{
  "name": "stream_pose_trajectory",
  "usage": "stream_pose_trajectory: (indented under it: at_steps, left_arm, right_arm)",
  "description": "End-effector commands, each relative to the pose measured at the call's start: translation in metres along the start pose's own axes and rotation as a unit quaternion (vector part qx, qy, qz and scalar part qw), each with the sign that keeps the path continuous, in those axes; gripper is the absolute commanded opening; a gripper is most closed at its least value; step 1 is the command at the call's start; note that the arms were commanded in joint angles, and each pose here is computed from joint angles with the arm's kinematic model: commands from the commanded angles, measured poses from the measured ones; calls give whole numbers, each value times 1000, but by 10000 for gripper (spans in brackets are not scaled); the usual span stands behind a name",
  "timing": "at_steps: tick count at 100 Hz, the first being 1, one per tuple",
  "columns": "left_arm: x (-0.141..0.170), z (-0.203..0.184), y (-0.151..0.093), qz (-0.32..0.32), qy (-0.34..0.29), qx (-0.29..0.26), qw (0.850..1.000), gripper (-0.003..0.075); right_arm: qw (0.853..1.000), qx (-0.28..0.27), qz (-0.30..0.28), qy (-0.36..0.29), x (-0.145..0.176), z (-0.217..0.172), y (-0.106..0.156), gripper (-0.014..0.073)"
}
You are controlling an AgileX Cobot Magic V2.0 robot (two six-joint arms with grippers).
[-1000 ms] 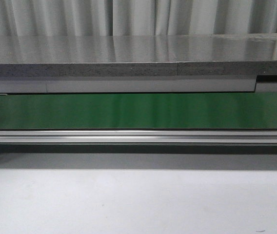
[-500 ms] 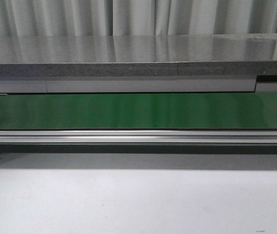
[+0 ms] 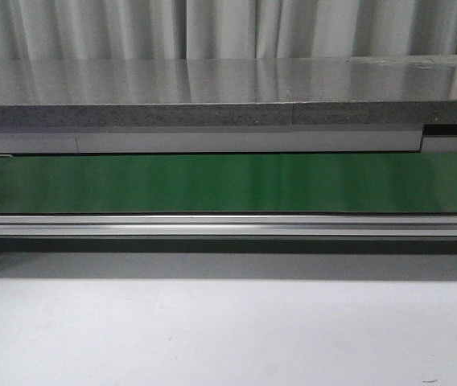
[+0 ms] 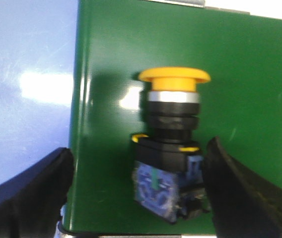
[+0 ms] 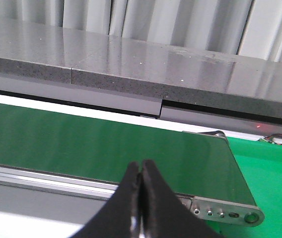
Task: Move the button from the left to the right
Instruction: 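Lift the button and place it on the conveyor belt's near end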
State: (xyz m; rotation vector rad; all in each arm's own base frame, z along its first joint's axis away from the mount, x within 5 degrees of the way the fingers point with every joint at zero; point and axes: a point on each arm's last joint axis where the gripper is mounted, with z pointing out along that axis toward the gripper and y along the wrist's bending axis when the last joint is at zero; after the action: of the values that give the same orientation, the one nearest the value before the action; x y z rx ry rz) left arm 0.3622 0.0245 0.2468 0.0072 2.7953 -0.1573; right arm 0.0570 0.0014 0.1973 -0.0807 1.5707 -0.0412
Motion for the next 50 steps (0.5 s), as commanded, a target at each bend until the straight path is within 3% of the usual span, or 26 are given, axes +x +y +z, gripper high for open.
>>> stream_pose_trajectory:
  at_steps: [1, 28, 50]
  left_arm:
    - [-8, -24, -7, -3, -53, 9, 999, 520]
    - [-8, -55, -16, 7, -104, 25, 994, 520]
    - [-4, -95, -38, 47, -173, 77, 981, 520]
  right_arm:
    - [999, 2, -3, -45, -8, -2, 0, -68]
    - [999, 2, -3, -45, -8, -2, 0, -68]
    - [999, 2, -3, -45, -8, -2, 0, -68]
